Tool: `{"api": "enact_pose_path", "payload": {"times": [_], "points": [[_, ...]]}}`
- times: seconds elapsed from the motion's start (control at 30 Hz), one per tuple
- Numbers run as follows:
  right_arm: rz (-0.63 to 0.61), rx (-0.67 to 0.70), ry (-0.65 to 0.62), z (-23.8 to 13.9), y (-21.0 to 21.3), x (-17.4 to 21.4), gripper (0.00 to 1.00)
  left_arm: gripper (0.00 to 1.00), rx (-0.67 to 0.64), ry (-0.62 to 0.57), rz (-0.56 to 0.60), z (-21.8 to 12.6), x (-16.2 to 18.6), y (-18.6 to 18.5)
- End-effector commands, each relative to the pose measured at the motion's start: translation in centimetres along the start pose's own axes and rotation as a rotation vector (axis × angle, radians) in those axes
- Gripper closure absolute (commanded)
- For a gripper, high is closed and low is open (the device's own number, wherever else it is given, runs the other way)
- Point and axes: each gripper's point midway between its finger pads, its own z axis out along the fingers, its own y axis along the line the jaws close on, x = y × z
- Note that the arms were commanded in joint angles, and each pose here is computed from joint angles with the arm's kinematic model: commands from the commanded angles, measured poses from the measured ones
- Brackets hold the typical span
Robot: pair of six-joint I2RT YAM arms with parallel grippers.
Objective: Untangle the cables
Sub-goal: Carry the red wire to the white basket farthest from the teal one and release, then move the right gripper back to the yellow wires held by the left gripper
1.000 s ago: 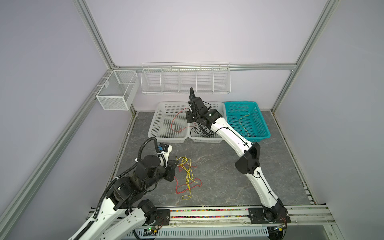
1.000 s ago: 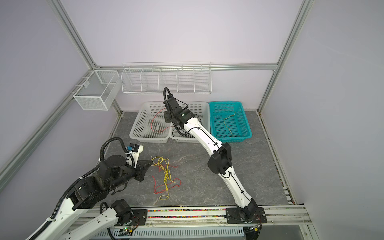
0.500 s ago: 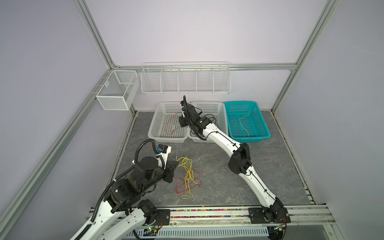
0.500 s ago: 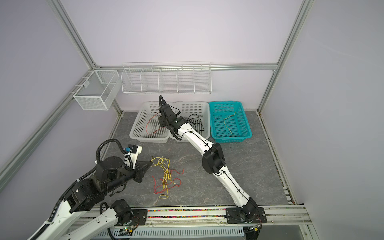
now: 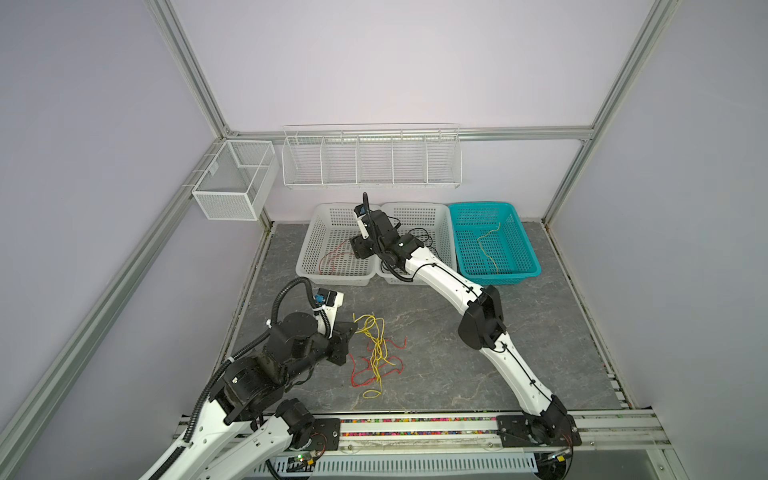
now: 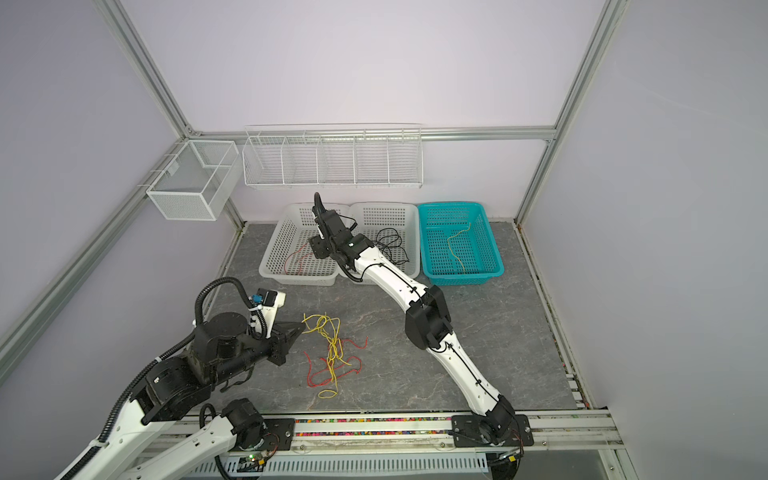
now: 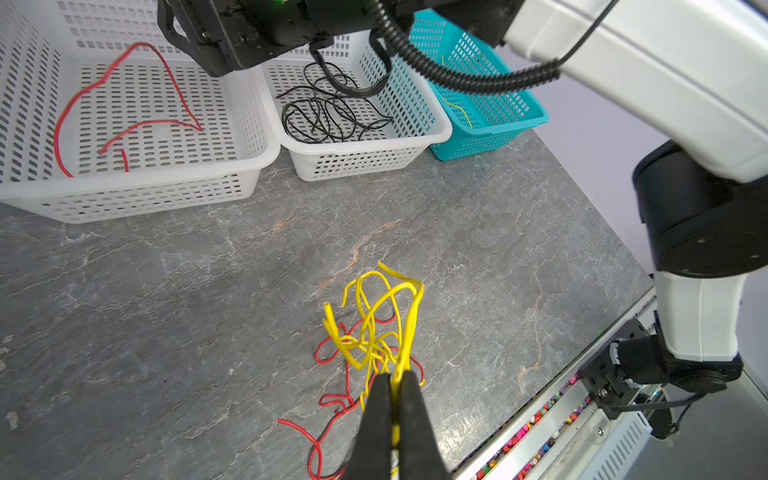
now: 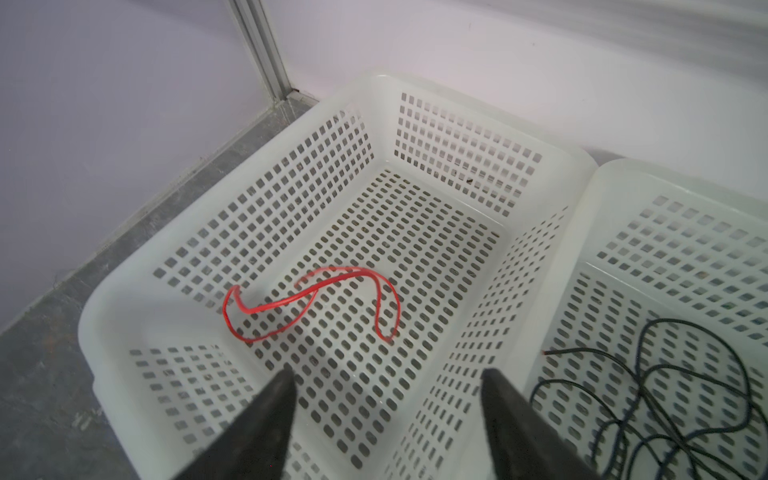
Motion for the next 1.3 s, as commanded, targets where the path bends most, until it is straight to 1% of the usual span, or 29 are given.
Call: {"api": "enact_pose_path", "payload": {"times": [0.0,0.13,0.27,0.4,0.5,0.57,0.63,0.73,0.83,0.97,1.0,1.13,1.27], "points": [[-0.010,-0.018,-0.093,-6.9,0.1,-5.2,0.12,1.00,-0.023,0.005,0.009,0.3,0.1,0.4],[0.008,-0.042,-0.094,-11.3,-0.2,-5.0,0.12,1.00,-0.043,0.009,0.007,0.5,0.2,0.8],[0.059,-0.098,-0.120,-15.7,-0.2,-3.1,0.12,1.00,-0.056,0.009,0.005,0.6,0.1,1.0],[0.170,-0.146,-0.120,-20.1,-0.7,0.7,0.12,1.00,-0.064,0.012,0.002,0.7,0.2,1.1],[0.218,-0.264,-0.060,-22.3,0.7,4.3,0.12,1.00,-0.061,0.012,0.002,0.8,0.2,1.1],[0.267,-0.322,-0.014,-22.9,1.8,6.8,0.12,1.00,-0.062,0.014,0.003,0.9,0.2,1.1],[0.289,-0.366,0.020,-23.0,3.1,9.3,0.12,1.00,-0.062,0.018,0.004,1.0,0.3,1.1],[0.281,-0.366,0.077,-22.6,4.6,12.6,0.12,1.00,-0.065,0.021,0.005,1.1,0.3,1.1],[0.286,-0.365,0.111,-22.1,6.2,14.8,0.12,1.00,-0.065,0.020,0.005,1.0,0.3,1.1],[0.303,-0.352,0.124,-21.7,7.7,16.7,0.02,1.00,-0.072,0.018,0.005,1.1,0.3,1.2],[0.312,-0.355,0.126,-21.5,8.0,17.0,0.01,1.00,-0.071,0.016,0.004,1.0,0.2,1.2],[0.346,-0.401,0.150,-20.5,9.5,18.1,0.23,1.00,-0.072,0.018,0.004,1.1,0.3,1.2],[0.366,-0.402,0.168,-19.5,10.3,18.7,0.35,1.00,-0.075,0.022,0.003,1.2,0.3,1.3]]}}
